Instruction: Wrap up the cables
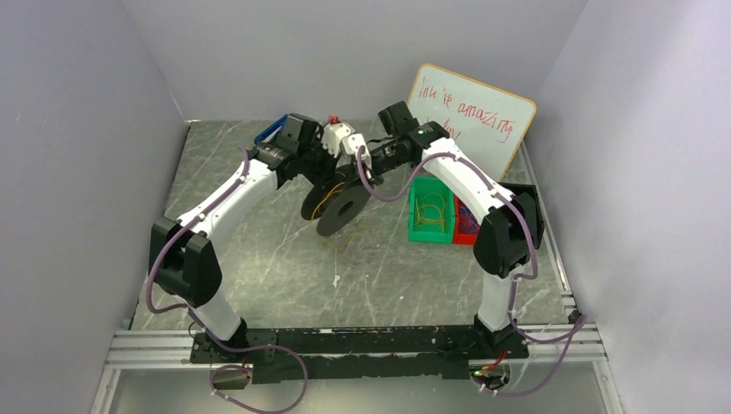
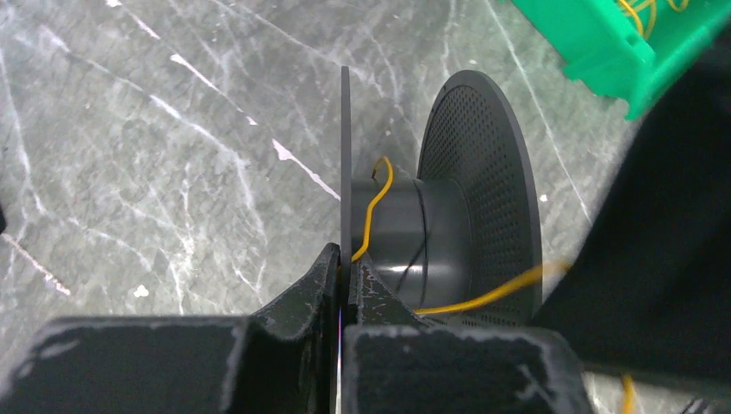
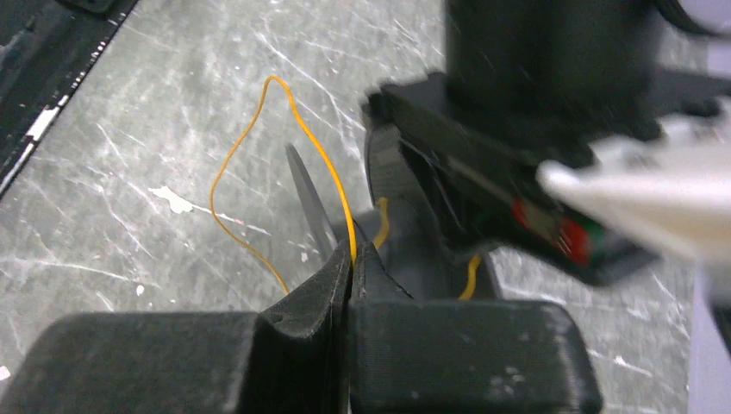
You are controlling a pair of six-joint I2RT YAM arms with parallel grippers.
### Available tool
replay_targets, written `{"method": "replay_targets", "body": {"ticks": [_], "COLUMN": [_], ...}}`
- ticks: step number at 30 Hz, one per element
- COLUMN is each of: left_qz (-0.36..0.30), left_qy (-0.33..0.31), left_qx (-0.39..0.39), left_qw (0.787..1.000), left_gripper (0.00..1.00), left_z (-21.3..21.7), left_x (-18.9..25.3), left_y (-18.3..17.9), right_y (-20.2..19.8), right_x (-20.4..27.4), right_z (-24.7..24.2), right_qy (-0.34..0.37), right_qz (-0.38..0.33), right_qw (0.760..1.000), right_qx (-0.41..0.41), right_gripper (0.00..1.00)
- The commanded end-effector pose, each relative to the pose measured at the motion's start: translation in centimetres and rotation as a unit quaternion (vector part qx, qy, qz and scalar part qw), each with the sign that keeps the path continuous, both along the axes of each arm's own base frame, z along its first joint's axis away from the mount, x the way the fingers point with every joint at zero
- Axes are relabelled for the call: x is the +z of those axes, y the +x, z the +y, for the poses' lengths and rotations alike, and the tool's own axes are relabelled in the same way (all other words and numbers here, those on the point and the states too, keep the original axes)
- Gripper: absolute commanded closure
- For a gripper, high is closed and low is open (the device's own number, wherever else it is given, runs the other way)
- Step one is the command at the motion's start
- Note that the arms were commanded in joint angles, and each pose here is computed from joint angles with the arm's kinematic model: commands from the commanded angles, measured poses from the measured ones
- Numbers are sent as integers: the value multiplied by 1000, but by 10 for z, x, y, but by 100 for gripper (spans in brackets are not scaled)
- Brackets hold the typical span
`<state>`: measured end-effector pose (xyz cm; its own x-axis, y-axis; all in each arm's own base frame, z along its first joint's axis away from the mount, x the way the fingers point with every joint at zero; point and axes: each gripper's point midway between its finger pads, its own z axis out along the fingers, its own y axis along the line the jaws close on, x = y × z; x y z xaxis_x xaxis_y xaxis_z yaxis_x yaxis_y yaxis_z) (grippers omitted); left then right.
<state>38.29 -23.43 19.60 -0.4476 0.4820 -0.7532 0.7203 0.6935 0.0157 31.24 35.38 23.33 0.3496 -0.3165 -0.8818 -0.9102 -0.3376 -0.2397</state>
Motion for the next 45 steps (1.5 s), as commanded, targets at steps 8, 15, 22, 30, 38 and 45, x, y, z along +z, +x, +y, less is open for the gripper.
{"method": "replay_targets", "body": {"ticks": [8,15,22,30,38,45], "left_qz": [-28,-27,-29,-24,-18,-22], "left_qy": [-34,-63,-101,-158,-208,-231], "left_qx": [-106,-131,-124,-137,-163,-159], "left_qw": [993,989,987,978,964,960], "left_gripper": [97,97,97,98,97,97], "left_z": [-13,-13,-1,4,7,14], "left_x": [31,47,66,92,121,139], "left_y": [-32,-40,-37,-40,-49,-47], "right_y": [18,25,28,28,30,36], "right_x": [27,13,12,-2,-21,-34], "right_z": [-35,-64,-92,-107,-113,-118], "right_qy": [75,99,132,120,95,67], "right_qz": [5,39,67,89,83,50], "right_qw": [997,994,988,988,991,995], "right_qx": [-12,-30,-37,-42,-41,-63], "right_gripper": [100,100,100,100,100,100]}}
